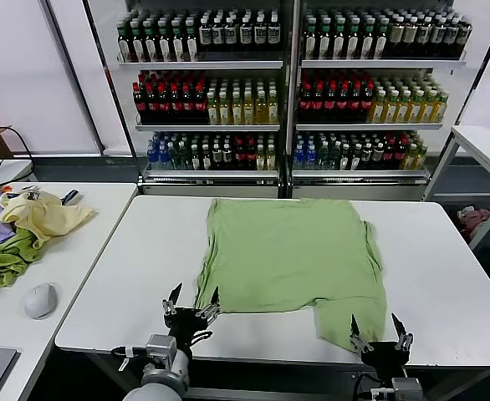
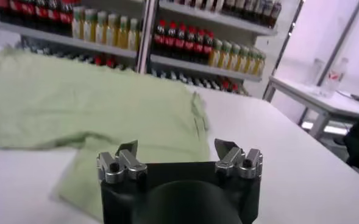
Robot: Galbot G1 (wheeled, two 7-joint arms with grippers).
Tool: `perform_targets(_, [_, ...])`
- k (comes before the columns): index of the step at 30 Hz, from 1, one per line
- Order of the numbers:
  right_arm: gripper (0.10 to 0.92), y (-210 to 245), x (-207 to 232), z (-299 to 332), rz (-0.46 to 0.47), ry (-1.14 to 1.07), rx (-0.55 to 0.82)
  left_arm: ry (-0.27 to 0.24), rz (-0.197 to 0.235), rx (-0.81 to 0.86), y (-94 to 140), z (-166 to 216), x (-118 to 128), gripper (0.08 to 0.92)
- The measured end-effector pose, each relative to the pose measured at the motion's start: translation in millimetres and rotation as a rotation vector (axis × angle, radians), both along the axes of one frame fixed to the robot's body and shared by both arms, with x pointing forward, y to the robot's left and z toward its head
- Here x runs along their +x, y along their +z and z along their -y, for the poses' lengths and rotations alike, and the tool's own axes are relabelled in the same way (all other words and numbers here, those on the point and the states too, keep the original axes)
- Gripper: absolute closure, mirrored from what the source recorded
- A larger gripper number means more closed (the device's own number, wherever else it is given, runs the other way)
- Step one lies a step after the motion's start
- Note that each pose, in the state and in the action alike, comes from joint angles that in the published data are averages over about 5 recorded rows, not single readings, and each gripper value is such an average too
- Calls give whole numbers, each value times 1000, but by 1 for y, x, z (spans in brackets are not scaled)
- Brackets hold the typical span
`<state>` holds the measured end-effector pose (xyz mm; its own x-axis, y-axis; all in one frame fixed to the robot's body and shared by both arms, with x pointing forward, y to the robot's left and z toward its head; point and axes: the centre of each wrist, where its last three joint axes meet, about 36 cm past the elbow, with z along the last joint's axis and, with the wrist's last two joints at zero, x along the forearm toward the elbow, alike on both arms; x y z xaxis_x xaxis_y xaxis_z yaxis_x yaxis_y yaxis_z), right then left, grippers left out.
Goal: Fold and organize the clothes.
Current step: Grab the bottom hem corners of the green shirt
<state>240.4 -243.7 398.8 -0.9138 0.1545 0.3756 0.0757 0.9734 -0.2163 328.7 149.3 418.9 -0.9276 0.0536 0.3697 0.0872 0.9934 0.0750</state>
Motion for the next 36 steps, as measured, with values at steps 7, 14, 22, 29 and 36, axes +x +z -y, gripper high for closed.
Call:
perform_targets(7, [200, -7, 0, -3, -32, -5, 12, -2, -56, 19, -13, 5, 10, 177])
perform_targets(14, [302, -13, 3, -3, -57, -11, 35, 6, -106, 18, -22, 5, 17, 284])
perform_targets(22, [535, -18, 7, -1, -84, -9, 80, 5, -160, -16, -30, 6, 14, 518])
perform_targets(29, [735, -17, 8, 0, -82, 11, 117, 10, -195, -40, -37, 6, 11, 717])
perform_targets(36, [896, -7, 13, 5, -20, 42, 143, 11, -210, -79, -35, 4, 9, 885])
